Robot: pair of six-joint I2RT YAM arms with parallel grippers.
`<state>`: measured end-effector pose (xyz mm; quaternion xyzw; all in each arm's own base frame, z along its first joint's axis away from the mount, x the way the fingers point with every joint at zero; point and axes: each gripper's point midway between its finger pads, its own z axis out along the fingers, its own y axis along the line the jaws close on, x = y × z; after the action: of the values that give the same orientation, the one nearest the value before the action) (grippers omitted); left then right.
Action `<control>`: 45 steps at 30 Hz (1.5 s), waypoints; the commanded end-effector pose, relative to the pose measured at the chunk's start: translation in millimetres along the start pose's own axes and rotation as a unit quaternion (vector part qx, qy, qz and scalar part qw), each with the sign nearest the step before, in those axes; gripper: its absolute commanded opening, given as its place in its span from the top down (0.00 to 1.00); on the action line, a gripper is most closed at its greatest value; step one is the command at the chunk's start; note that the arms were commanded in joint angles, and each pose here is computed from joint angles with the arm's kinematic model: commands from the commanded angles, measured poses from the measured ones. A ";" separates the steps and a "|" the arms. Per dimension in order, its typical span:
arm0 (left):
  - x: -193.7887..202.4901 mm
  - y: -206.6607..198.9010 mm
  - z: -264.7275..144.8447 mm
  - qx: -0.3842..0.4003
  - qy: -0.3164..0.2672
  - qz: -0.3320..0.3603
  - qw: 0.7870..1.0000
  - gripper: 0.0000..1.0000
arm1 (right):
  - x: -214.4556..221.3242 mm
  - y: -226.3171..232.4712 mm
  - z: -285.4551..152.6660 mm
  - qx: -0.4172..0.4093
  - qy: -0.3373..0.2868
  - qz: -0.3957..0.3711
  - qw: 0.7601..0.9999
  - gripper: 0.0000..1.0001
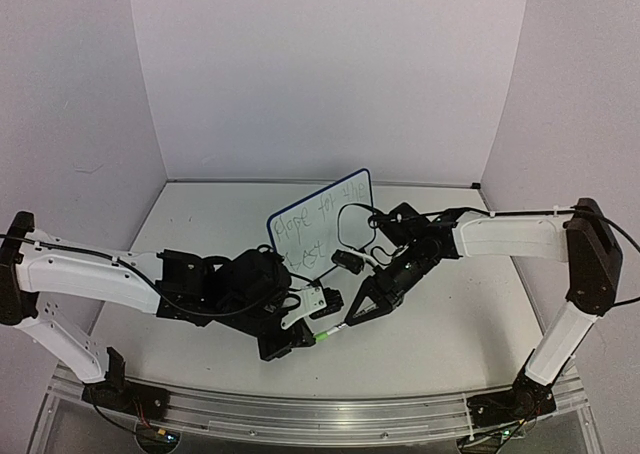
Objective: Write a sentence on the whiteboard
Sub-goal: Insert the pen cap into the whiteboard marker.
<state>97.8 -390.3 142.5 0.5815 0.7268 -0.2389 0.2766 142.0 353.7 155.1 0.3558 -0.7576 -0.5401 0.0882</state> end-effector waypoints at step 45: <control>-186.5 -7.7 -85.1 0.068 -0.295 0.033 0.953 1.00 | 6.0 62.4 15.3 -0.005 0.015 -0.182 0.983 1.00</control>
<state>85.5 -406.8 175.1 0.5664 0.7213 -0.3305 0.2230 123.6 347.3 184.3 0.4427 -0.7362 -0.5118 0.0107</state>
